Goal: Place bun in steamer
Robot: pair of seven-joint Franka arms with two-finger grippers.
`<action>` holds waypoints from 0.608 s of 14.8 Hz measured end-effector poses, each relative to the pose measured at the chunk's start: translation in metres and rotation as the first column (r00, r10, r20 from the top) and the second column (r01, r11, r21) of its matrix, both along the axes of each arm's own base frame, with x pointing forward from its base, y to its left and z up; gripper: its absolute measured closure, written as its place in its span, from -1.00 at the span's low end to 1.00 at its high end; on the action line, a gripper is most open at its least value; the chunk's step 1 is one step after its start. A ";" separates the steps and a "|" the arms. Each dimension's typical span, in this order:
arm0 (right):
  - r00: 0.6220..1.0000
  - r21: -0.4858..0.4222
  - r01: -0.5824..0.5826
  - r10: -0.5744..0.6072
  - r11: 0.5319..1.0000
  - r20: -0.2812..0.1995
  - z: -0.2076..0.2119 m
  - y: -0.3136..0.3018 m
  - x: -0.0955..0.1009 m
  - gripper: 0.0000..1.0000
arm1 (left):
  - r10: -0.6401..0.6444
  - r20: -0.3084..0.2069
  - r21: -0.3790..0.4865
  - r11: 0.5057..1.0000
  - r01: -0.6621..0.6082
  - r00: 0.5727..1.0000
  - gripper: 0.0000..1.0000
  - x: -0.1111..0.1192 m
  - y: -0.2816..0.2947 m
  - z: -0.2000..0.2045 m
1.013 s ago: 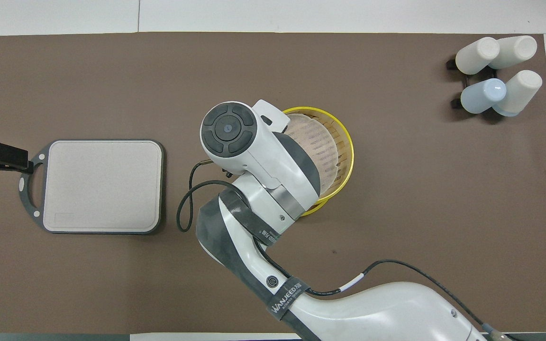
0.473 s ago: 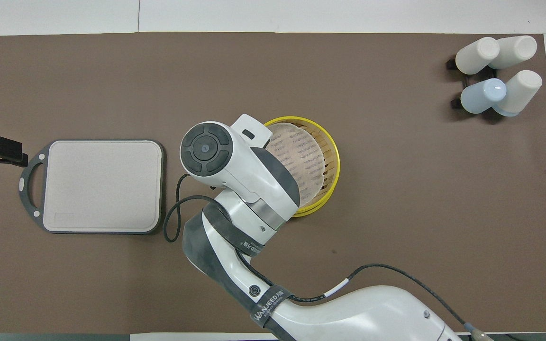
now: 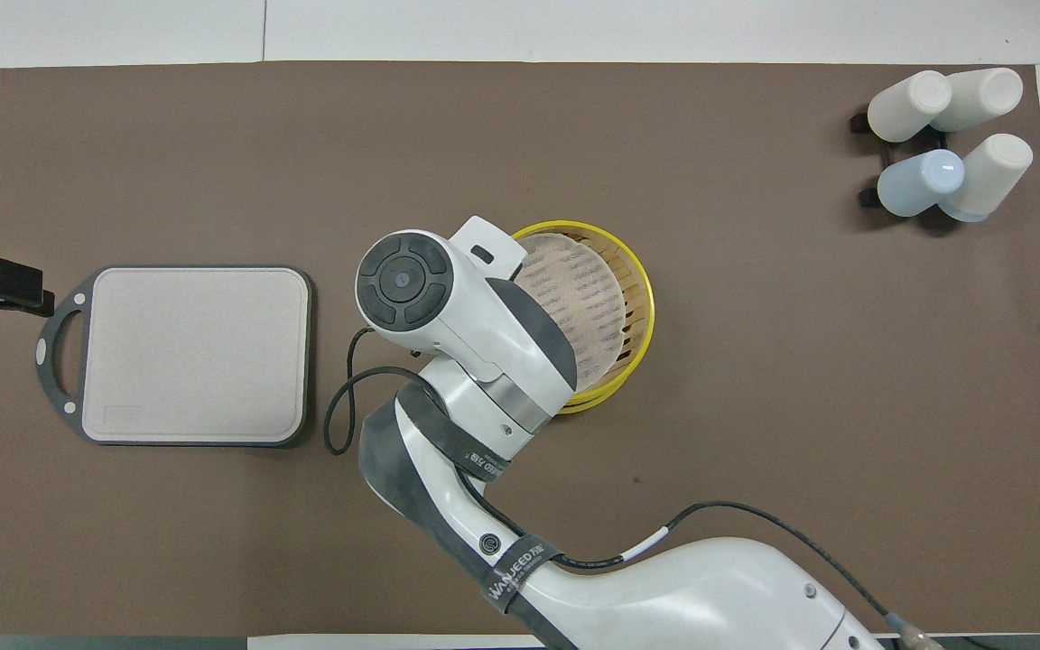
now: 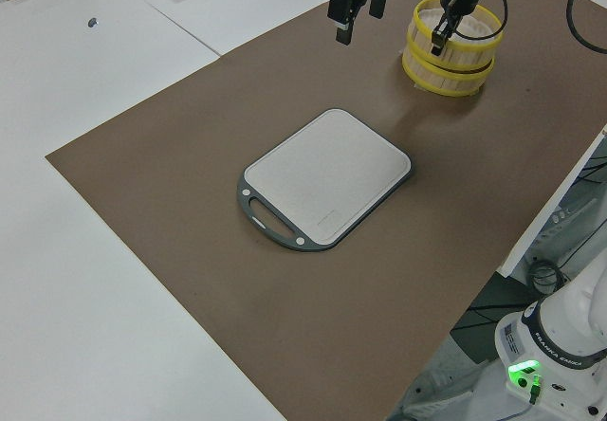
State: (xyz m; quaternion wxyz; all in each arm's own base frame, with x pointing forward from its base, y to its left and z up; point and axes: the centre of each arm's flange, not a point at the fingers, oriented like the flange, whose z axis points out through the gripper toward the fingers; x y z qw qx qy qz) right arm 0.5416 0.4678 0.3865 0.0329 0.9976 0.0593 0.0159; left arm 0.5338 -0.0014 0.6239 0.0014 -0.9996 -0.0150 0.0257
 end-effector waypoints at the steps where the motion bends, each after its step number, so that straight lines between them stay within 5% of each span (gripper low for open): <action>1: 1.000 0.001 -0.001 0.001 1.000 0.000 -0.002 0.001 -0.001 0.79 | 0.000 0.000 -0.001 1.000 0.000 1.000 -1.00 0.000 0.000 0.001; 9: 1.000 0.013 -0.009 0.009 1.000 0.012 -0.008 0.002 -0.007 0.79 | -0.006 -0.001 -0.003 1.000 0.006 1.000 -1.00 -0.001 -0.003 0.001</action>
